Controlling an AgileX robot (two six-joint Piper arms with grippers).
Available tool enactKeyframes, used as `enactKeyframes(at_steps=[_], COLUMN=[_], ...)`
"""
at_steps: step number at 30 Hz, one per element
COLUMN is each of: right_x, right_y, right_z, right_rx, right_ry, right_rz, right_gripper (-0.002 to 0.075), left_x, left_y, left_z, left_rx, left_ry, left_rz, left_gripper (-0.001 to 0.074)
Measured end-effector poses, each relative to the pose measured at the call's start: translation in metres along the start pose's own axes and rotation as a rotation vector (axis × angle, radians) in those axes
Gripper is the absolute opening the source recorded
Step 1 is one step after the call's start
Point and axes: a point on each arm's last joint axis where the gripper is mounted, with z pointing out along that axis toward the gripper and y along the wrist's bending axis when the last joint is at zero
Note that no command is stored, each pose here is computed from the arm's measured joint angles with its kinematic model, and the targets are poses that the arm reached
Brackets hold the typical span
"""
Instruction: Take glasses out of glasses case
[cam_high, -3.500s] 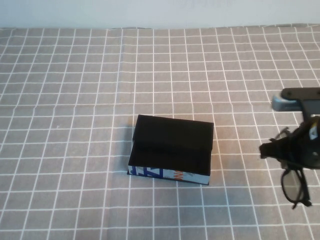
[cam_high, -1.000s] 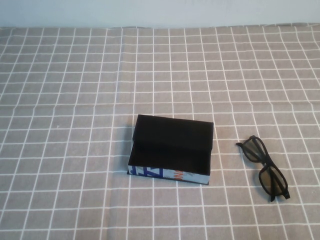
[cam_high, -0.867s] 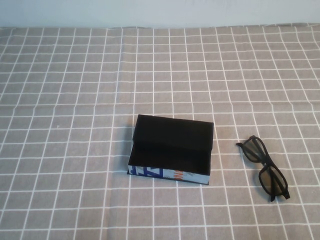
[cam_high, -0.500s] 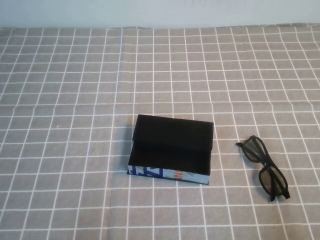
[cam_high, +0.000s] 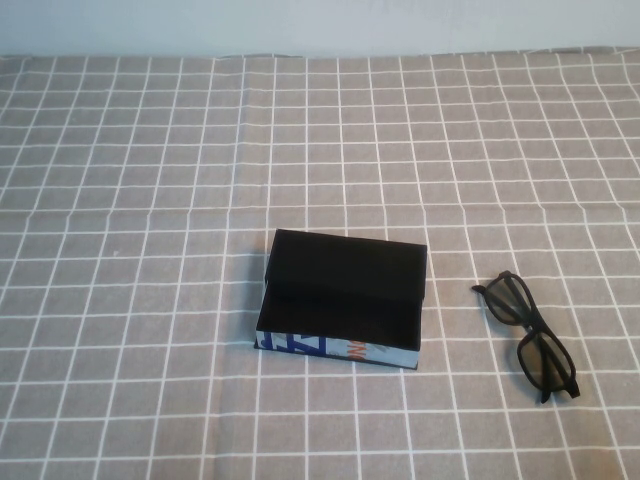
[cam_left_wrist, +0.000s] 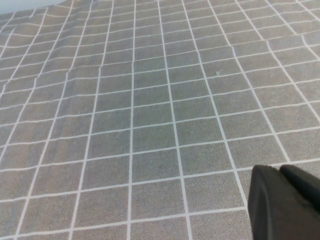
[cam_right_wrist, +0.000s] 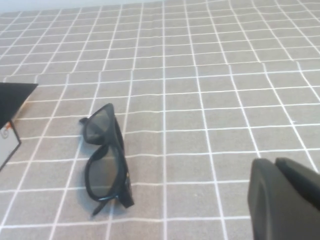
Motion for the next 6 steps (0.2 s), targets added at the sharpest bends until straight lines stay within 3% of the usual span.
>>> enactKeyframes(at_steps=[6], right_x=[0.0], right_y=[-0.001], right_z=[0.0], right_rx=[0.018], right_ry=[-0.001], right_rz=[0.004], right_gripper=[-0.0016], left_x=[0.0], left_y=[0.0], left_z=[0.0], left_rx=[0.0], left_ry=[0.0], left_rz=[0.0], left_gripper=[-0.0004])
